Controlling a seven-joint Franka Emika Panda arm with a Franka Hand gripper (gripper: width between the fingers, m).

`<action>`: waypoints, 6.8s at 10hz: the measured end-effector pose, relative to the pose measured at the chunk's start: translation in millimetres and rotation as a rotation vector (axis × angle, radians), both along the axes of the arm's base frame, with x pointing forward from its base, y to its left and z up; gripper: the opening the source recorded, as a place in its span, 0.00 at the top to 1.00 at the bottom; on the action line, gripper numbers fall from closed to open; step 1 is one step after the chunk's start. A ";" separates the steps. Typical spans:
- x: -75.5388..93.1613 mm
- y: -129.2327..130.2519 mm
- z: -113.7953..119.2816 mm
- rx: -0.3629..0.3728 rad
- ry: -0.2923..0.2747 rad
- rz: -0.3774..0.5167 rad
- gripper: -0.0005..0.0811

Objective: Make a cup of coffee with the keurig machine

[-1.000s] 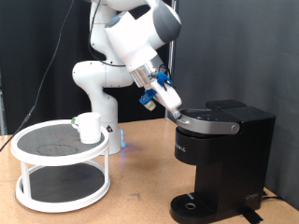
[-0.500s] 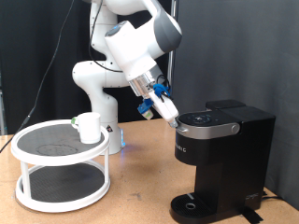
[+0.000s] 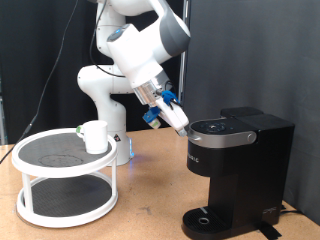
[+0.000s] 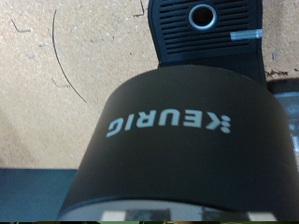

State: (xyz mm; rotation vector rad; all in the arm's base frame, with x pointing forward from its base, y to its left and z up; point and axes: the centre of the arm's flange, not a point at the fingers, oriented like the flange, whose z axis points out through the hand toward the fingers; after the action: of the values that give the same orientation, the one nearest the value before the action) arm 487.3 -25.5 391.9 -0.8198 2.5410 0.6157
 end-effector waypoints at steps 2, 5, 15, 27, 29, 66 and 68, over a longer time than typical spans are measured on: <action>-8.7 -11.4 10.1 0.037 -0.023 0.012 0.99; -21.5 -18.5 28.2 0.123 -0.051 0.007 0.99; -73.4 -53.2 8.5 0.207 0.087 -0.214 0.99; -186.9 -104.8 50.2 0.347 0.100 -0.211 0.99; -195.5 -106.5 55.0 0.339 0.097 -0.202 0.99; -265.9 -232.7 -29.3 0.125 0.217 -0.438 0.99; -268.9 -232.1 -40.9 0.132 0.168 -0.450 0.85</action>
State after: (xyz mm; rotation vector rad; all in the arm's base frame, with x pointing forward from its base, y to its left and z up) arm 218.4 -257.6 351.0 -0.1423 2.6705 0.7120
